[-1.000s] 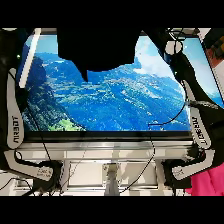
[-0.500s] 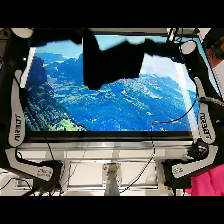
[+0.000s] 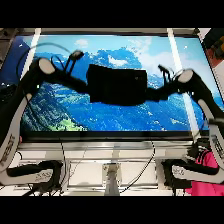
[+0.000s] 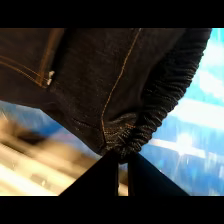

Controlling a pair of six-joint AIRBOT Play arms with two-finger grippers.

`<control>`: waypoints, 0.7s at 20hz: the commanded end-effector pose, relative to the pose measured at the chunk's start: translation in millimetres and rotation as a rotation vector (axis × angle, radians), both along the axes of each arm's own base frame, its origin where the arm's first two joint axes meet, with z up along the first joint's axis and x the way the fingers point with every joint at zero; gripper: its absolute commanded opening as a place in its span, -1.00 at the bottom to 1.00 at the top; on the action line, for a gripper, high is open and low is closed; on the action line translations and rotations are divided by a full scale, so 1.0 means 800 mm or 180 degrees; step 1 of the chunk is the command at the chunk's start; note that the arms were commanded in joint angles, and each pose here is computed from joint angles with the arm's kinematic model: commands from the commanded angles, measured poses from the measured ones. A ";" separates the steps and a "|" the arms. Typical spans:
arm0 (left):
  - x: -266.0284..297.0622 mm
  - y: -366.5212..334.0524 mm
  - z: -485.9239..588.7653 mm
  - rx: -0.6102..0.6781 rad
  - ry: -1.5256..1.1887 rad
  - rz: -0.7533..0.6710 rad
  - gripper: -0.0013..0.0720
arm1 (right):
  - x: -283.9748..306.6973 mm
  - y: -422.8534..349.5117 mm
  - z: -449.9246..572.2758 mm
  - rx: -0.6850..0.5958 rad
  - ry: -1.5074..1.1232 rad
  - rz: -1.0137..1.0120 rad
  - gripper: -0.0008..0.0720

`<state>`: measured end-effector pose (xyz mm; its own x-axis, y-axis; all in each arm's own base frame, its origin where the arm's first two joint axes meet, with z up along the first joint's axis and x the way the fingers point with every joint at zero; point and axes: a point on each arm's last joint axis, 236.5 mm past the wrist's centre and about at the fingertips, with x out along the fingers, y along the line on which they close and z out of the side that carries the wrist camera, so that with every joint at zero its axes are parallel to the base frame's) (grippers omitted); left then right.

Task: Fold the clothes and pants, and hang the long-sleeved shirts on hangers.

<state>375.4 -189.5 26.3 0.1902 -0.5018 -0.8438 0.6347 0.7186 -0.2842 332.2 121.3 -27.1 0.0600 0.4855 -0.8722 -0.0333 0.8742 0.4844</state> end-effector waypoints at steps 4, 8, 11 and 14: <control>-0.109 0.029 -0.036 0.0130 0.0285 0.0110 -0.95 | -0.115 -0.003 -0.023 -0.0008 0.0409 -0.0057 -0.93; -0.139 0.029 -0.004 0.0040 0.0106 0.0137 -0.95 | -0.157 0.003 -0.014 0.0062 0.0731 -0.0008 -0.93; -0.131 0.007 0.043 -0.0277 -0.0235 0.0296 -0.95 | -0.167 0.026 0.015 0.0360 0.0820 -0.0067 -0.93; -0.081 -0.012 0.091 -0.0590 -0.0774 0.0525 -0.95 | -0.148 0.042 0.049 0.0578 0.0696 -0.0195 -0.93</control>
